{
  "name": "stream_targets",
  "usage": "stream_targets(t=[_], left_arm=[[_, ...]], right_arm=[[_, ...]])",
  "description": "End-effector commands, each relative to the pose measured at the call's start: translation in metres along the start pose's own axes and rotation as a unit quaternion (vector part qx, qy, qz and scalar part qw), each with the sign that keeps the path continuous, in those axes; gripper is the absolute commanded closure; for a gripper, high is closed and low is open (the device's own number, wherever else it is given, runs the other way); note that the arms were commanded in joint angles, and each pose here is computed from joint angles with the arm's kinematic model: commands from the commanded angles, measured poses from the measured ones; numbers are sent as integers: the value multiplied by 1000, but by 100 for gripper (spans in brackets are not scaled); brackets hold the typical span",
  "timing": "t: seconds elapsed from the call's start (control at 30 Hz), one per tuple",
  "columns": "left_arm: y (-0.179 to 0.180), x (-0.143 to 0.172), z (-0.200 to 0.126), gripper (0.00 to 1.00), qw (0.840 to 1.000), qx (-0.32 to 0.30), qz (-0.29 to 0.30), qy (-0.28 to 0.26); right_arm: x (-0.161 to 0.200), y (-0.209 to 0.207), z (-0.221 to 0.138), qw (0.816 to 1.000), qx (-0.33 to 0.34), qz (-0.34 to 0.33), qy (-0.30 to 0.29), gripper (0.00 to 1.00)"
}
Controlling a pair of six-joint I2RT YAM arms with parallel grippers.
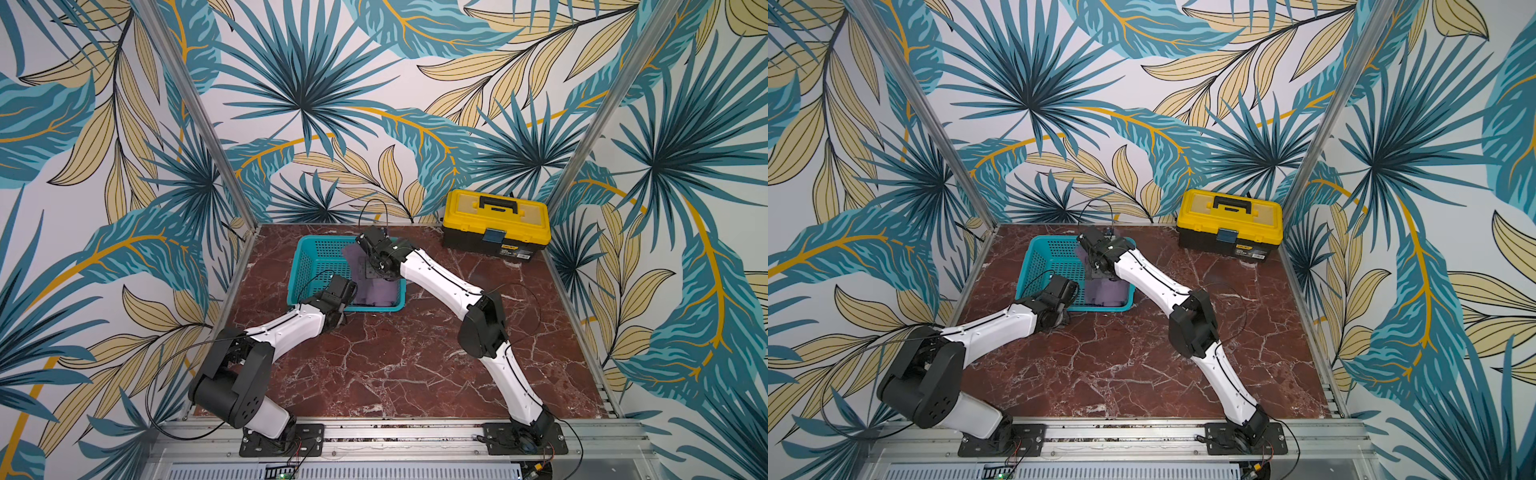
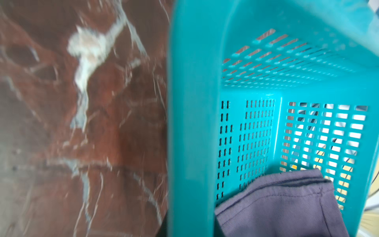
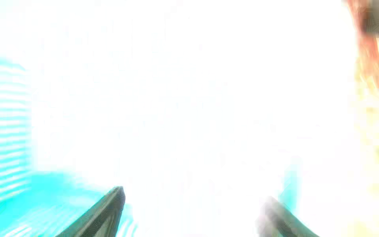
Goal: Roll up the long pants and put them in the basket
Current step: Place the long pant in the bin, then move the bin to the corner of the board.
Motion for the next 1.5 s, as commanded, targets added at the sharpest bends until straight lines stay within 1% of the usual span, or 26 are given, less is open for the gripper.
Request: stream_targets(t=[0.0,0.1,0.2,0.27,0.33,0.47,0.5,0.57,0.6,0.63,0.67,0.73,0.8,0.87,0.93,0.97,1.07,1.1,1.17,1.23,1.27,1.3,1.33,1.37,1.4,1.47], left_arm=[[-26,-30,12,100,991,60,-96,-69],[-38,-46,23,100,987,57,-129,-83],[-65,-71,34,100,985,56,-133,-99],[-84,-93,44,100,984,49,-134,-106],[-102,-108,55,100,984,46,-140,-99],[-145,-125,74,100,985,64,-135,-85],[-158,-128,80,94,987,68,-124,-77],[-181,-131,97,50,991,70,-103,-39],[-191,-132,102,36,992,78,-95,-17],[-202,-133,105,25,992,95,-84,1],[-212,-133,104,2,991,116,-71,14],[-224,-133,97,0,989,136,-36,40],[-224,-126,84,0,989,130,18,71],[-213,-115,68,0,984,120,85,96],[-187,-103,48,0,976,95,154,118],[-177,-98,39,0,971,94,185,122],[-156,-82,-2,0,937,113,309,119],[-149,-75,-17,0,919,116,359,116],[-140,-59,-45,0,871,132,463,95],[-129,-34,-66,0,800,169,569,88],[-122,-24,-71,0,766,182,610,87],[-112,-15,-73,0,729,187,653,78],[-104,-8,-71,0,700,192,683,77],[-96,-5,-68,0,679,192,705,76],[-88,-6,-60,0,662,185,723,71],[-77,-6,-46,0,637,170,749,63]], right_arm=[[-47,27,-65,990,-121,6,-69,1],[-60,27,-90,984,-156,12,-85,1],[-65,15,-99,983,-162,17,-86,1],[-65,4,-98,983,-163,22,-82,1],[-61,-8,-91,985,-156,27,-74,1],[-54,-20,-75,987,-150,35,-53,1],[-53,-21,-72,987,-151,35,-49,1],[-51,-23,-66,987,-150,35,-42,1],[-51,-25,-65,987,-148,38,-40,1],[-51,-27,-64,988,-146,38,-40,1],[-50,-28,-62,988,-145,38,-37,1],[-47,-29,-60,988,-148,39,-30,1],[-42,-32,-62,988,-149,36,-24,1],[-36,-39,-66,990,-139,30,-23,1],[-32,-53,-71,991,-126,28,-25,1],[-30,-61,-74,992,-121,29,-25,1],[-30,-90,-85,994,-102,30,-38,1],[-31,-102,-90,994,-91,27,-45,1],[-30,-130,-93,996,-58,21,-58,1],[-23,-167,-91,998,-10,23,-64,1],[-19,-186,-89,997,11,27,-66,1],[-15,-207,-88,996,37,33,-76,1],[-9,-229,-90,993,64,42,-91,1],[-4,-247,-90,989,87,48,-105,1],[4,-264,-91,985,110,49,-123,1],[19,-289,-91,974,159,33,-158,1]])
Point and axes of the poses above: each gripper's point midway between its finger pads, its own z axis out along the fingers, its own y axis along the line the jaws close on, x = y × z, the point moved 3 cm from there along -z, back along the fingers
